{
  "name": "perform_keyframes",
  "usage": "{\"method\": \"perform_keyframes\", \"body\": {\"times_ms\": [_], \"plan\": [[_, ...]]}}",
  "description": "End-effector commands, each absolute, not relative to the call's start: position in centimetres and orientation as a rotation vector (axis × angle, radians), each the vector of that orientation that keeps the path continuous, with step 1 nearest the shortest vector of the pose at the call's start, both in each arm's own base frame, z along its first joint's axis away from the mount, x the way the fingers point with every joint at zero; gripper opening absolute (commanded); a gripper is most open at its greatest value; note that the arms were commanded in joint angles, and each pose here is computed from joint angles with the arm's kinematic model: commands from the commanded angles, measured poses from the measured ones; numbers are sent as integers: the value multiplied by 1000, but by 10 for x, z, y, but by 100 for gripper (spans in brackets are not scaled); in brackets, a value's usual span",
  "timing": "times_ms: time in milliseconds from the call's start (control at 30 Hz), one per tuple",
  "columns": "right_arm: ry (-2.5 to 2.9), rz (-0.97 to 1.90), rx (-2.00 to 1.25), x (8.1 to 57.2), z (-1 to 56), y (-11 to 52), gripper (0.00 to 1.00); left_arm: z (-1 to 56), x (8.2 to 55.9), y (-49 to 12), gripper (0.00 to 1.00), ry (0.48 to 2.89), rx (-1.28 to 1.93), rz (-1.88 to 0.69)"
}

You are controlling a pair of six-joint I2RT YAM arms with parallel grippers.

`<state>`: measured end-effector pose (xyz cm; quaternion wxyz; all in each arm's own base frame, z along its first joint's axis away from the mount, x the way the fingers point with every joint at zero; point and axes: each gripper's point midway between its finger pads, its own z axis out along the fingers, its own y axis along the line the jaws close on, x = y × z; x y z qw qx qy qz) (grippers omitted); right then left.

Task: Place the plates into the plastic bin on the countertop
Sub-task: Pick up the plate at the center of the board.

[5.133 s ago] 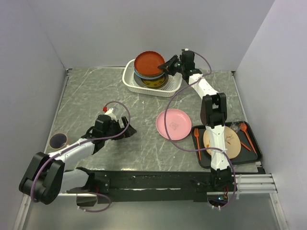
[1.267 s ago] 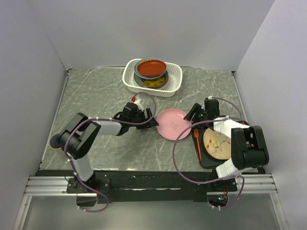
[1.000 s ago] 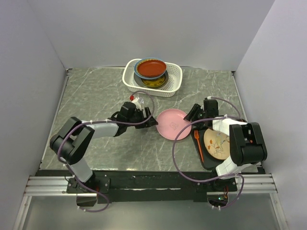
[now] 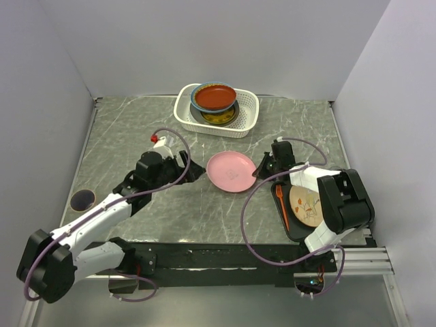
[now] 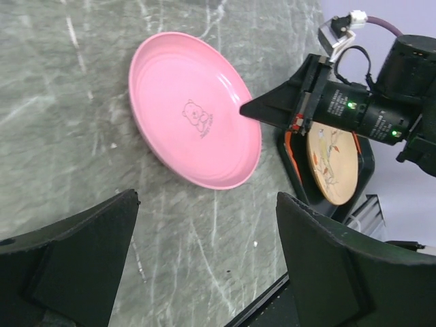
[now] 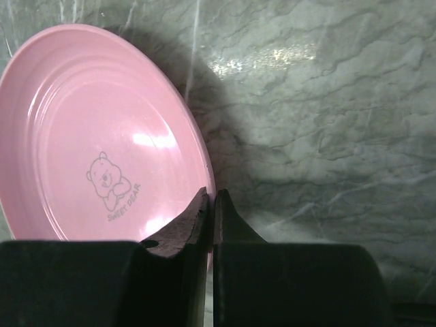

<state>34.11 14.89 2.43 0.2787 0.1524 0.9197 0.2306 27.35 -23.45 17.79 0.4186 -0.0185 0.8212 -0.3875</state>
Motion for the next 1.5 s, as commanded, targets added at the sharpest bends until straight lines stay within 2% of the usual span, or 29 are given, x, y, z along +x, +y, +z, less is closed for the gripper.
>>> {"method": "perform_keyframes", "body": {"times_ms": [0,200,500,700,967,1467], "plan": [[2380,685,401,355,47,159,0,174,274,-221,88,2060,-65,-917],[2351,667,399,346,61,154,0,168,281,-217,90,2079,-58,-880],[2287,591,406,350,96,140,0,149,294,-200,98,2112,-75,-875],[2266,578,372,368,123,142,0,133,293,-186,99,2134,-119,-873],[2229,699,344,395,145,166,0,120,283,-155,99,2154,-196,-813],[2153,711,307,457,198,181,0,83,275,-158,99,2233,-216,-851]]}}
